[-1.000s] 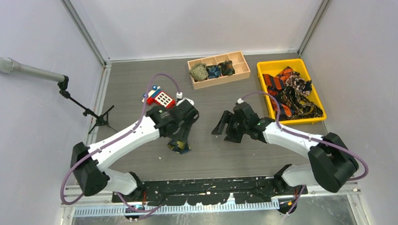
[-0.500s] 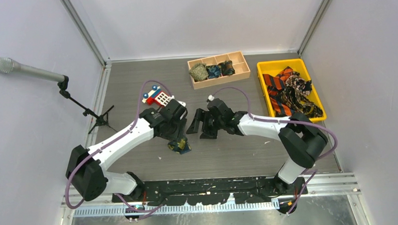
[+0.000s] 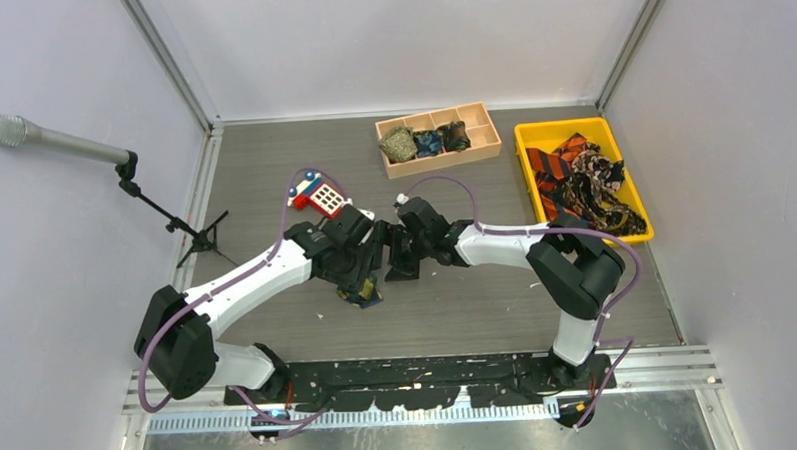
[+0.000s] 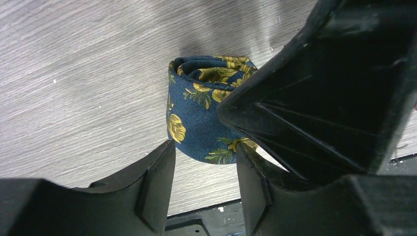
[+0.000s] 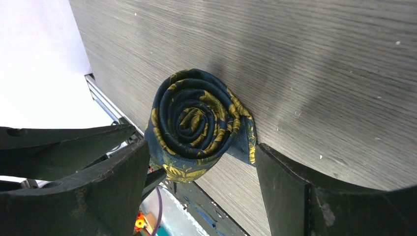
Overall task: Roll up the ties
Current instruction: Pick up the tie at the center of the board.
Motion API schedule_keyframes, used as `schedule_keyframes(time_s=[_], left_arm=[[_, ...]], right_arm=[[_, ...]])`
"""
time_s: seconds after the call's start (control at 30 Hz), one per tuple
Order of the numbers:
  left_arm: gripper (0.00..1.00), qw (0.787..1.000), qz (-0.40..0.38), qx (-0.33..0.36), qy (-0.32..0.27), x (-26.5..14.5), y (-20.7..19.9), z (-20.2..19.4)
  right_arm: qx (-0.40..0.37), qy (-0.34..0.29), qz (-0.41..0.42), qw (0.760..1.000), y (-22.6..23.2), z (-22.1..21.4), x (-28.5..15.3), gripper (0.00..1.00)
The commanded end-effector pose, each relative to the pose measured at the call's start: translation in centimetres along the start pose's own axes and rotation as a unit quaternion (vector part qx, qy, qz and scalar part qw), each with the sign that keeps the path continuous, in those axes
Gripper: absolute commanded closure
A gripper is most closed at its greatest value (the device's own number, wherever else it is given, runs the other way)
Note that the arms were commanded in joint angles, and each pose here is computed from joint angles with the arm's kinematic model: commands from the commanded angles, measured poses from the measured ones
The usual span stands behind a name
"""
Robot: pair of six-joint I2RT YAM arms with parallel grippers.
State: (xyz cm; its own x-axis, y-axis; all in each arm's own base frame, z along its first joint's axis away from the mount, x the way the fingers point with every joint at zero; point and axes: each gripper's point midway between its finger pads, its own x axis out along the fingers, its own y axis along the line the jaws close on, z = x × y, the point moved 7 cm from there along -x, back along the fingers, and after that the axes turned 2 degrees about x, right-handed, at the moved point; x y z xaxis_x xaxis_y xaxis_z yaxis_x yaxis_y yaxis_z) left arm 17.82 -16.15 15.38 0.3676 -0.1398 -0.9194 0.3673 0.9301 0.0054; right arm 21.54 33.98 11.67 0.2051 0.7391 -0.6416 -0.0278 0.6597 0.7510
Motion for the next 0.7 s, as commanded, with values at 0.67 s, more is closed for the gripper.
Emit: schedule_keyframes(time_s=[0.67], left_arm=[[0.48,0.997,-0.066,-0.042,-0.014,-0.2,-1.4,-0.1]], right_arm=[[0.002,0.024,0.034,0.999,0.7,-2.3,3.0,0.18]])
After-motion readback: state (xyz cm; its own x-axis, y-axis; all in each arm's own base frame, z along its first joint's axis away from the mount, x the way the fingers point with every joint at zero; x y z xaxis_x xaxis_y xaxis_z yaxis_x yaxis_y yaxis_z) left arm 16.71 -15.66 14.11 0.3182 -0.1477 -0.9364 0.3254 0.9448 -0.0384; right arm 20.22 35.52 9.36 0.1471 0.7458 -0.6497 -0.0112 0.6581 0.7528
